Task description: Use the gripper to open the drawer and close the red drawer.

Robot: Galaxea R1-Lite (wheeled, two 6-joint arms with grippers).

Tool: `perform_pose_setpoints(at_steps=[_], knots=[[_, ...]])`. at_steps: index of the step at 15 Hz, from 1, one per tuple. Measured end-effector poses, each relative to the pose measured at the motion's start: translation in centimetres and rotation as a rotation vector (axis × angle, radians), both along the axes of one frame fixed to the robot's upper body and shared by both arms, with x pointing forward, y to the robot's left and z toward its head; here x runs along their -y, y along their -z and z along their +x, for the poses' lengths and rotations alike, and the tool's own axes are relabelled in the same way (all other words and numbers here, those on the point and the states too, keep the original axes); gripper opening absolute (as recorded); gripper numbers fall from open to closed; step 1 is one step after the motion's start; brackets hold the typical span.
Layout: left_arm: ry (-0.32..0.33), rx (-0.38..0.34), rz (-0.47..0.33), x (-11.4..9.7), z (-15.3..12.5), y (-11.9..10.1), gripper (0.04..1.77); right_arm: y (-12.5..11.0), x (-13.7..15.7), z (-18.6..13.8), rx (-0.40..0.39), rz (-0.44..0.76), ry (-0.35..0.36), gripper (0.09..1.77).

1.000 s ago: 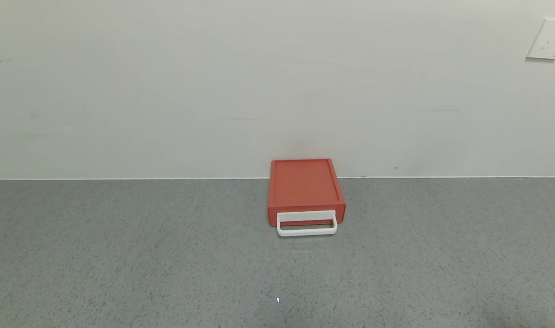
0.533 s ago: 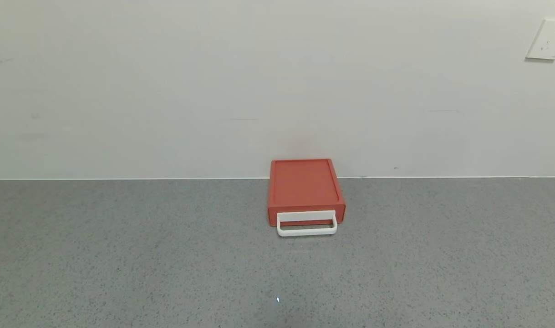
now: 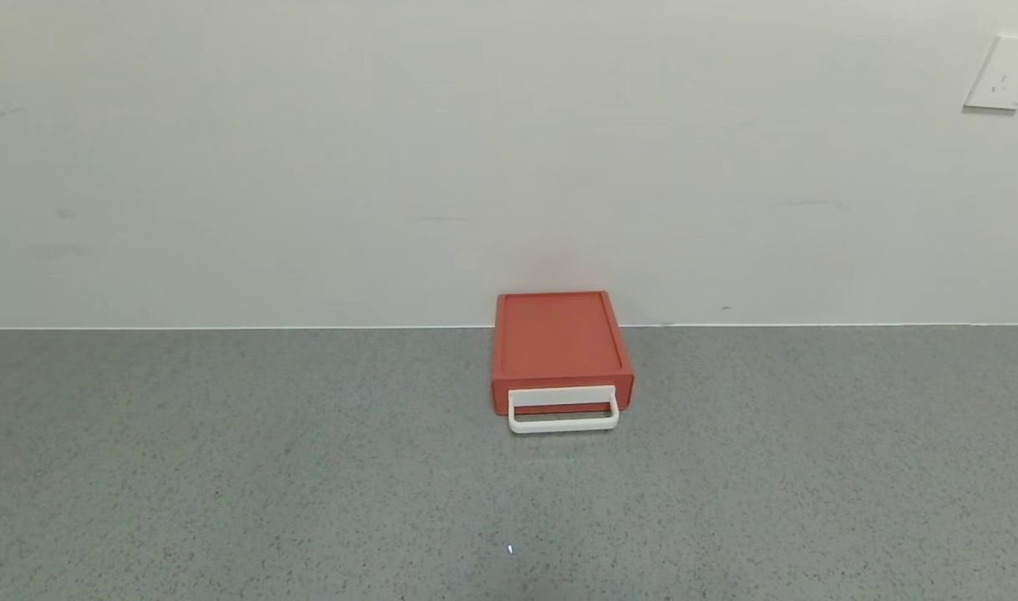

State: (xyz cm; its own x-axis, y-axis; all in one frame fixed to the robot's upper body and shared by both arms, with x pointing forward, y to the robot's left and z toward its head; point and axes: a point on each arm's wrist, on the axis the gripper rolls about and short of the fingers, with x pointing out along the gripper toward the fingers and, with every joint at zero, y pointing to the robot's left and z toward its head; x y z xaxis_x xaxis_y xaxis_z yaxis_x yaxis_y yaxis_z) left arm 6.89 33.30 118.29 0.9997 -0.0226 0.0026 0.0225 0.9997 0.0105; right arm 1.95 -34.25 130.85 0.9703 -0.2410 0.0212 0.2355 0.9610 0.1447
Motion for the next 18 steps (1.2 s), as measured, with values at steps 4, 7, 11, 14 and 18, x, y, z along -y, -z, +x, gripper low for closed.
perform_pose_setpoints(at_steps=[4,7,11,14,18], knots=[[0.001,0.000,-0.001,0.0,0.0,0.0,1.75,2.1,-0.2,0.1,0.082,-0.006,-0.070,1.70],[0.000,0.000,-0.001,0.0,0.0,0.0,1.75,3.8,-0.2,1.1,0.122,-0.031,-0.071,1.70],[0.000,0.000,-0.002,0.0,0.0,0.0,1.75,6.7,-0.3,2.7,0.111,-0.126,-0.119,1.70],[0.000,0.000,-0.003,0.0,0.0,0.0,1.75,9.1,-0.4,3.8,0.075,-0.139,-0.164,1.70],[0.000,0.000,-0.002,0.0,0.0,0.0,1.75,11.6,-0.6,4.8,0.023,-0.131,-0.221,1.70]])
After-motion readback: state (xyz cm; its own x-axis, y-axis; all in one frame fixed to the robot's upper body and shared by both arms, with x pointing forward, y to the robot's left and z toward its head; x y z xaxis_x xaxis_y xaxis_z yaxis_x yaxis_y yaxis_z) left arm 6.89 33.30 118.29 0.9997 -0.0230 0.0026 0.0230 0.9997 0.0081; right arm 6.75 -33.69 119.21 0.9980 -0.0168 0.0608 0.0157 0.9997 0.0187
